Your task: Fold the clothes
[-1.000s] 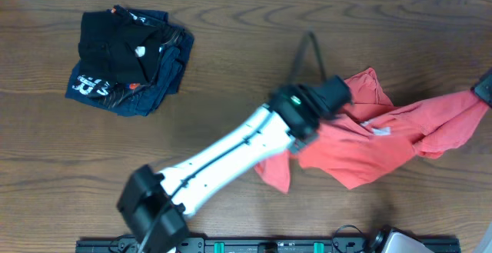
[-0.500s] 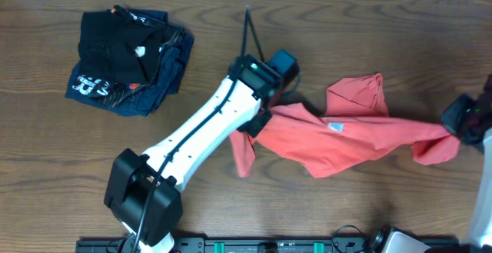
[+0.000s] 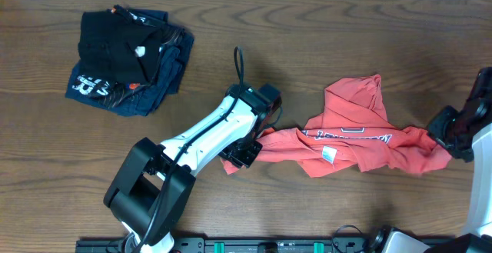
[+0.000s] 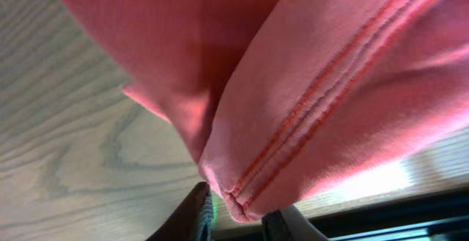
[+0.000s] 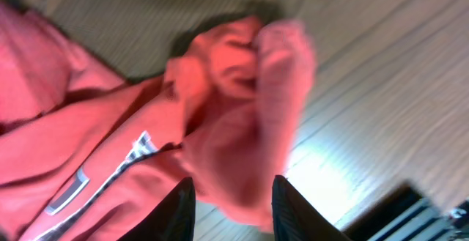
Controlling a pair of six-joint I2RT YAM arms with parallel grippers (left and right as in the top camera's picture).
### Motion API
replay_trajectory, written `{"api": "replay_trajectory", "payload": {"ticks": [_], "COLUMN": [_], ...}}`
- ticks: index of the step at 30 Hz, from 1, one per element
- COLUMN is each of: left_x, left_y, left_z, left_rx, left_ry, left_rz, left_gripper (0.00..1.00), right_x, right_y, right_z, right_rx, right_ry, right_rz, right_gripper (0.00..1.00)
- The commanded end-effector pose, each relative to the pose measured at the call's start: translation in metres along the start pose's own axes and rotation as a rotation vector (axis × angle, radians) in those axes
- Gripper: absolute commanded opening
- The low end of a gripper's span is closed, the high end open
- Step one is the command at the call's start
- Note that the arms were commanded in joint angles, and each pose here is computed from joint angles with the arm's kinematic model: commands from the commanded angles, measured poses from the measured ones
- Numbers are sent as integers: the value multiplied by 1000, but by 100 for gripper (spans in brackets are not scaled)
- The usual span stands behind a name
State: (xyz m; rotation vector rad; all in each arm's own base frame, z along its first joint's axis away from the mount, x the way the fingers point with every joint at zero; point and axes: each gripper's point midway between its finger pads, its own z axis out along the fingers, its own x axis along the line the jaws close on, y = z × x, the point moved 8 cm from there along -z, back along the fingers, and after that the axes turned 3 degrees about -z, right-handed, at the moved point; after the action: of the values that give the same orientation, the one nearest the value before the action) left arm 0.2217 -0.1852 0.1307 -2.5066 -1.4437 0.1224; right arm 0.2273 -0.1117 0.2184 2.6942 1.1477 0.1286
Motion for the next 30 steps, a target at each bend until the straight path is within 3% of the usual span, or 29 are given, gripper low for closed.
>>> {"api": "replay_trajectory", "payload": {"ticks": [1,10,15,24,30], "left_x": [-1,-1,-2,-12,-49], "left_y": [2,2,6,32,55], "left_z": [0,-6,-37,-62,-53], "left_rx": [-2,-24,-168,-432,-493], "left_ry": [-15,-20,-46,-144,-304], "left_rz": [-13,-13,-12,3,221], "left_gripper": [27,27,29,59,67], "right_x": [10,25,37,34,36], "right_y": [-14,-55,-57,-70,-63], "right_z": [8,61,64,70,71], "right_rx": [90,226,193,250,210], "right_ry": [126,355,523,510,519], "right_rz": [9,-77,-203,-193,-187], "right_gripper": [30,23,27,30,31]}}
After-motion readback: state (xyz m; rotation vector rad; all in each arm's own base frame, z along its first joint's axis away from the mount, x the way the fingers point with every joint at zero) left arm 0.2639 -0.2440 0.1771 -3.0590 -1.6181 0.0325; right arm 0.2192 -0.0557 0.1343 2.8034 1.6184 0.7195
